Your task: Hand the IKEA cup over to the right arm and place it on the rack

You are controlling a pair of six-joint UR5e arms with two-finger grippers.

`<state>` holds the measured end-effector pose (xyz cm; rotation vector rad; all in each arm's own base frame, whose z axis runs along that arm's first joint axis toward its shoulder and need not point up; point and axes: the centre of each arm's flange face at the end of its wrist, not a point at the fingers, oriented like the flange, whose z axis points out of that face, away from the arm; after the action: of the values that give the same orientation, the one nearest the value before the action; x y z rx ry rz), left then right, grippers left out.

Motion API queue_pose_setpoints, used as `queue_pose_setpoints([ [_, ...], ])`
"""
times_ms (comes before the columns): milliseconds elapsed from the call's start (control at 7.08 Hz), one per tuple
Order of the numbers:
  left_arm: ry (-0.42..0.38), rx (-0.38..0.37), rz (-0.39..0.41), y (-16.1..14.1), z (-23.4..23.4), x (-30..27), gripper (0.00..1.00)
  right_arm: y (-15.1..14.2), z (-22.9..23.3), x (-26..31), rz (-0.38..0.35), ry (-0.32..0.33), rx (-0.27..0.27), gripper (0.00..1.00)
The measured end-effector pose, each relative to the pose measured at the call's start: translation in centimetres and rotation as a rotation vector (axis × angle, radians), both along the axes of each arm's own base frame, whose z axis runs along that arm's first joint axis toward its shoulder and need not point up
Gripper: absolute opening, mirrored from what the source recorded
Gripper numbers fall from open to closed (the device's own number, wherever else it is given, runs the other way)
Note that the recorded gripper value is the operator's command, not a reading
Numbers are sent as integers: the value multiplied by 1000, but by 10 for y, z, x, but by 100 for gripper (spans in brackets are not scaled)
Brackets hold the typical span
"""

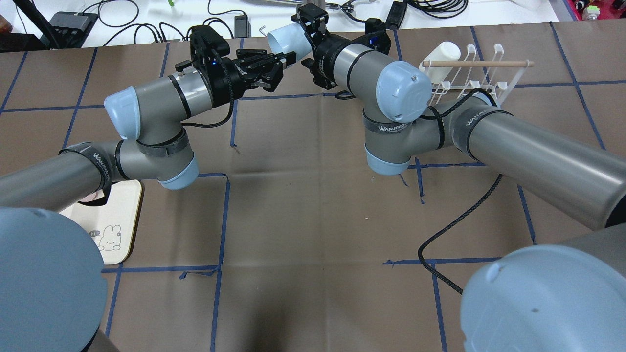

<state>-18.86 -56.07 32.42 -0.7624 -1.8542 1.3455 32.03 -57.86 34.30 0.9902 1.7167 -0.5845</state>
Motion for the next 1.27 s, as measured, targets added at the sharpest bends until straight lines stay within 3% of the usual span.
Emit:
queue_pose_setpoints([
  [424, 0, -1, 1, 0, 0, 0, 11, -3, -1, 8, 10, -1, -3, 97],
  [707, 0, -2, 0, 0, 1, 0, 11, -2, 1, 8, 9, 0, -5, 67],
  [989, 0, -2, 1, 0, 1, 0, 13, -3, 0, 8, 11, 5, -8, 49],
  [1272, 0, -2, 2, 0, 2, 0, 43, -2, 1, 8, 13, 6, -9, 44],
])
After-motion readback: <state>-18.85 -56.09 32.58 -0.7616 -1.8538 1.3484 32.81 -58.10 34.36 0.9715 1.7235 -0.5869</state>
